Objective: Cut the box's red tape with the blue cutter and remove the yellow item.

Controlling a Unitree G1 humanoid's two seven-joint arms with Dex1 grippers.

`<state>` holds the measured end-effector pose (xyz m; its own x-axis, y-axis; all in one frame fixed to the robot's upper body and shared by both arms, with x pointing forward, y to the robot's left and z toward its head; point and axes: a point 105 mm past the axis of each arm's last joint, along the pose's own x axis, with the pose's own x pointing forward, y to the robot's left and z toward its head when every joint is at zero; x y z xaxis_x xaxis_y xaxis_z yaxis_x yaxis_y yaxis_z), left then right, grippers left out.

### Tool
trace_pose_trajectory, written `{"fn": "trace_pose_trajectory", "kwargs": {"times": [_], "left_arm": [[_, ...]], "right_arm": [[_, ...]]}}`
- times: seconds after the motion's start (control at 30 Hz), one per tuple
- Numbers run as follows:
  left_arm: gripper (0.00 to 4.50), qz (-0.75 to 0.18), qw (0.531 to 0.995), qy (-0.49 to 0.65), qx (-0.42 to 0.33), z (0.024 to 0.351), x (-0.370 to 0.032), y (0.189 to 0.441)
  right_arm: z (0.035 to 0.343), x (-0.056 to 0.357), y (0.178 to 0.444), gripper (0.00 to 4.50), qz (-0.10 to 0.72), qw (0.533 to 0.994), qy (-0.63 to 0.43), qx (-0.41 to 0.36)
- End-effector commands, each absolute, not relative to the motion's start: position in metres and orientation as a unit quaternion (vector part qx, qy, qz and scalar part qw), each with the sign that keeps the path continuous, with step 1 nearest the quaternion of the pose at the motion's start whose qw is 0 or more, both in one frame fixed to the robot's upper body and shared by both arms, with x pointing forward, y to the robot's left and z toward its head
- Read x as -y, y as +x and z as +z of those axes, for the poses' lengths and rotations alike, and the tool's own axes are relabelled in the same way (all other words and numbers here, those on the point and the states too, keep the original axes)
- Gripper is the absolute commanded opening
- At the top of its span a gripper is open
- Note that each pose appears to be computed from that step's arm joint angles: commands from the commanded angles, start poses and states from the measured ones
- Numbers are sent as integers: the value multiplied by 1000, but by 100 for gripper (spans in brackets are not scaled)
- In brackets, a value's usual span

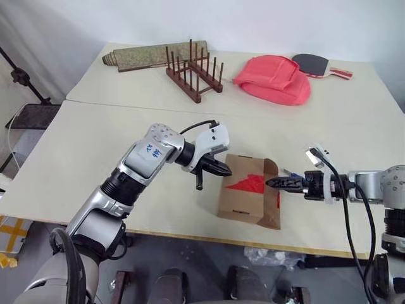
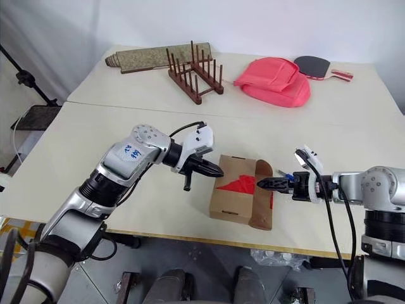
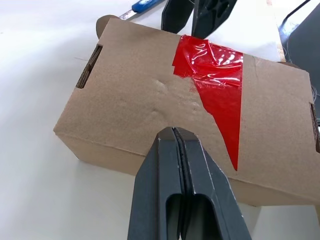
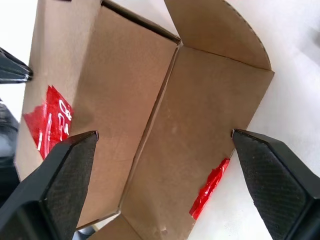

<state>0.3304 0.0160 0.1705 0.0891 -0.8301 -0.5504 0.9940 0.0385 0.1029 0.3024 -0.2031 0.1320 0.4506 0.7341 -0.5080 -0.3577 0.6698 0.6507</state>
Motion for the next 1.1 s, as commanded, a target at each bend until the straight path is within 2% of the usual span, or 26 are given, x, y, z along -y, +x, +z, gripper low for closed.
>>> {"fn": "trace_pose_trajectory", "kwargs": {"times": [0.03, 0.17, 0.47, 0.7, 0.97, 1.1], "left_arm": [[0, -642, 700, 250, -185, 165, -19, 330], [0, -638, 704, 250, -187, 166, -22, 330], [0, -637, 704, 251, -190, 166, -22, 329], [0, -640, 701, 251, -191, 165, -21, 328], [0, -639, 701, 253, -191, 166, -22, 330], [0, -638, 702, 254, -190, 166, -22, 330]], "right_arm": [[122, 196, 306, 445, 343, 810, 242, -410], [131, 214, 311, 445, 320, 831, 246, -384], [139, 246, 302, 445, 289, 844, 248, -377], [115, 218, 311, 445, 324, 818, 263, -396], [106, 191, 317, 445, 359, 797, 257, -413], [102, 188, 315, 325, 364, 791, 248, -425]]}}
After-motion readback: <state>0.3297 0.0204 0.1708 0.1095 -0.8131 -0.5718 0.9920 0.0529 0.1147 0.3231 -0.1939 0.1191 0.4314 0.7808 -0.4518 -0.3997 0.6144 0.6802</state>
